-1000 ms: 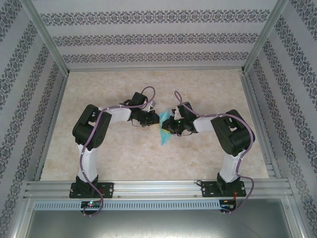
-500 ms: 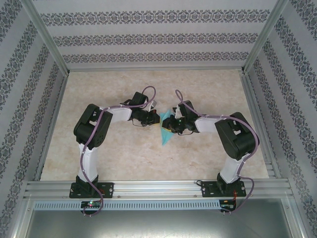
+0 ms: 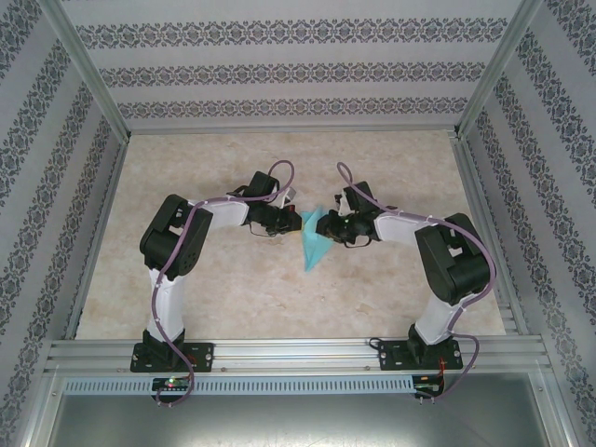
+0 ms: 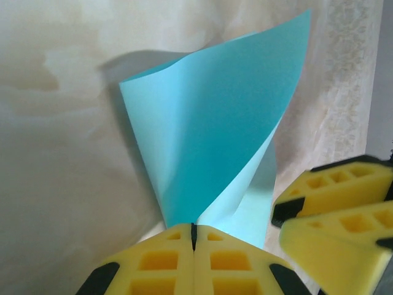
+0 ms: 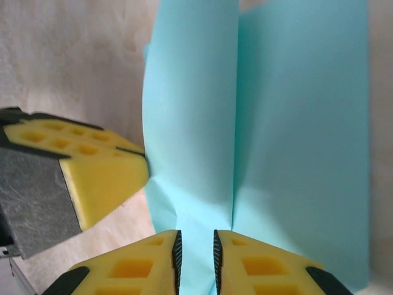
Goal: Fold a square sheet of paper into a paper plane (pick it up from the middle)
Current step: Fourth fold the wing at the center of the table.
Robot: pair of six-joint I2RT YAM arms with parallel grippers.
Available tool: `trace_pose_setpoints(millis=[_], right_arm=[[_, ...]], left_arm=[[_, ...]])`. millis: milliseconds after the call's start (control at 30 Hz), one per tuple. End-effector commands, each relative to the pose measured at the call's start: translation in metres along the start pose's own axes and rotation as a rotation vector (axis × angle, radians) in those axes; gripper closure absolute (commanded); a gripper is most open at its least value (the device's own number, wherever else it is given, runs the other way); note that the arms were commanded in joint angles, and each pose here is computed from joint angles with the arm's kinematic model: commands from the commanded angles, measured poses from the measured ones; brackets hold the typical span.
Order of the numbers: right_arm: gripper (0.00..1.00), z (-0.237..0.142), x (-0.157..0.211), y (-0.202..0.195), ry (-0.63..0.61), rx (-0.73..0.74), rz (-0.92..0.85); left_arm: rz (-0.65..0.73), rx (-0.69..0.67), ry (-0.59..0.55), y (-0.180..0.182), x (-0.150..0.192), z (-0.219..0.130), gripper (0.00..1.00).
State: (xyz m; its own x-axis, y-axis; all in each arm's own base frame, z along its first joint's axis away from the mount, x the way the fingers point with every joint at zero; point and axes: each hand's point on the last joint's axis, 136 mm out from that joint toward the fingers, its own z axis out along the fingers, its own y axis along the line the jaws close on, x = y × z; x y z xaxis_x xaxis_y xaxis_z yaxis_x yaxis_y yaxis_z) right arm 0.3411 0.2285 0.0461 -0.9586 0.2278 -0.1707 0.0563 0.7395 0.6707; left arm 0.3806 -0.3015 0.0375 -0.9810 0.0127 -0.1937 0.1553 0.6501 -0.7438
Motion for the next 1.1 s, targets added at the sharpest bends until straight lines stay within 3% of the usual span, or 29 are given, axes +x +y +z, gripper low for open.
trace_pose_setpoints(millis=[0, 333, 1067], right_arm=[[0.78, -0.002, -0.017, 0.003, -0.026, 0.011, -0.043], [0.78, 0.007, -0.035, -0.014, -0.009, 0.087, -0.048], [0.88, 0.014, -0.041, 0.011, -0.018, 0.010, -0.089]], left_arm=[[0.029, 0.012, 0.015, -0.003, -0.002, 0.000, 0.99], [0.043, 0.003, 0.032, -0.002, -0.001, 0.002, 0.99], [0.059, -0.017, 0.075, 0.004, 0.002, 0.013, 0.99]])
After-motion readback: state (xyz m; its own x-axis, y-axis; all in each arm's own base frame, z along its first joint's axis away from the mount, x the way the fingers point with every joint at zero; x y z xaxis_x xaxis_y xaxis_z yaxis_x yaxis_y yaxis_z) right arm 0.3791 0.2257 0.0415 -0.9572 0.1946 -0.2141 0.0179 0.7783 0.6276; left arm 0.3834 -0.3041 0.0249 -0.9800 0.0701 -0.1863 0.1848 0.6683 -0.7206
